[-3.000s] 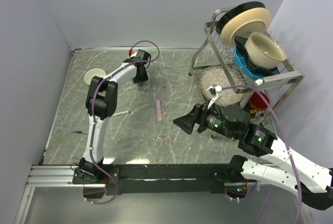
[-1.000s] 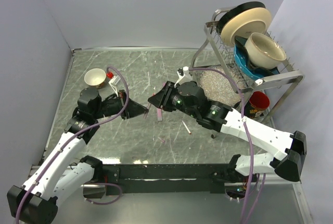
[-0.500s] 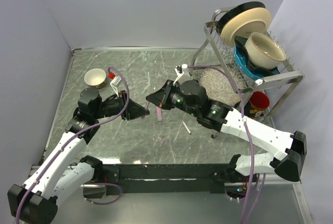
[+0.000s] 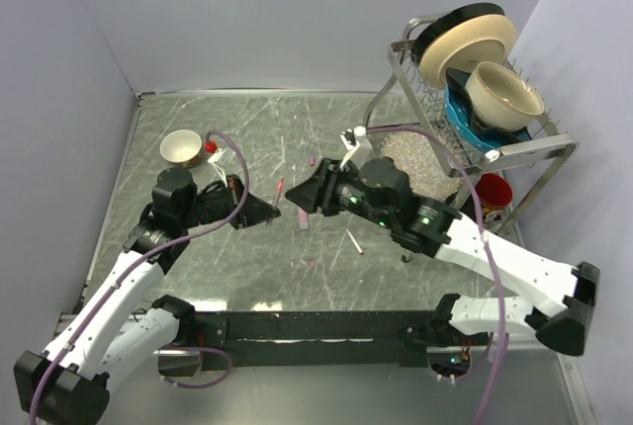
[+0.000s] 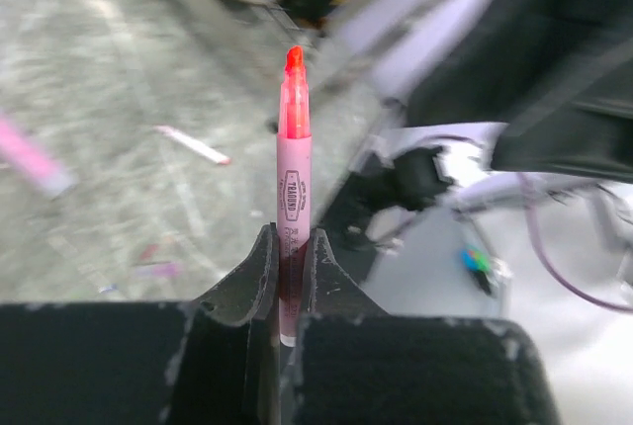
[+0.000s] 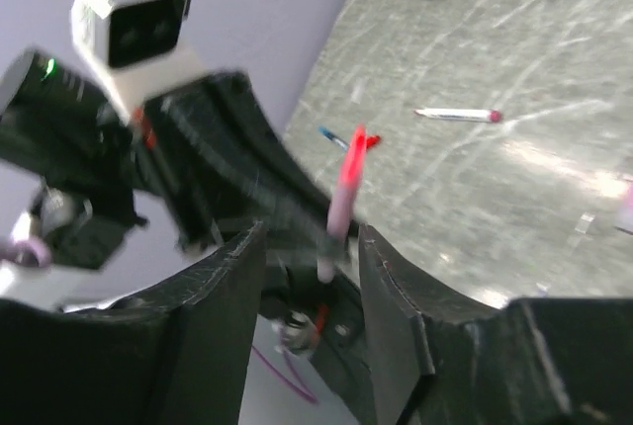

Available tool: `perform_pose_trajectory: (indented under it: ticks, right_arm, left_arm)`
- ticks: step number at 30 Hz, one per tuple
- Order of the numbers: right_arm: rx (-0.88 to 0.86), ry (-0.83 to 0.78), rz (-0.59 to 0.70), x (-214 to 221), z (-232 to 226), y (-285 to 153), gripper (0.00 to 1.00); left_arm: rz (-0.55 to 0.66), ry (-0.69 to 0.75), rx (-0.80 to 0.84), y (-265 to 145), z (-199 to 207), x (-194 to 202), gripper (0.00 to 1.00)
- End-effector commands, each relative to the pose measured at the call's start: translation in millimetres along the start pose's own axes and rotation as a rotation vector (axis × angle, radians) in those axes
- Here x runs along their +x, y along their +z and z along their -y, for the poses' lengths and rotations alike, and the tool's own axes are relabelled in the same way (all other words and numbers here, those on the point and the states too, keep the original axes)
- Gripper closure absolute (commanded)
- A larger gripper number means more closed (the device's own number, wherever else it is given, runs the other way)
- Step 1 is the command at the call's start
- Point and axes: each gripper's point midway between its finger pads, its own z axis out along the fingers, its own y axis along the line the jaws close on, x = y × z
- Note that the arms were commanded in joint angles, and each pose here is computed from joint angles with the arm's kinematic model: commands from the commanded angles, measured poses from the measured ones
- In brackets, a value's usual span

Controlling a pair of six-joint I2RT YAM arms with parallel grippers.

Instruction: Insert the pens into the pen caps

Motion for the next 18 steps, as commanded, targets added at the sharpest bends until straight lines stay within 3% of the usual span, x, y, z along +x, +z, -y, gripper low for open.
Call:
perform_pose_trajectory:
  ticks: [1,7,18]
  right_arm:
    - [0.108,-0.115,-0.029,15.2,38.0,-26.6,0.48]
    - [0.276,-0.181,-0.150,56.7,96.9,-23.3,0.49]
    - [0.405,-0.267,-0.461,149.2,149.1,29.2,0.51]
  left_arm:
    - [0.104,0.114,-0.205,-13.7,-27.6,-15.8,0.99]
    - [0.210,0.164,-0.407,-38.4,-48.7,-30.5,0.99]
    - [0.439,0.210,-0.535,-83.4,-40.2,-54.7,0.99]
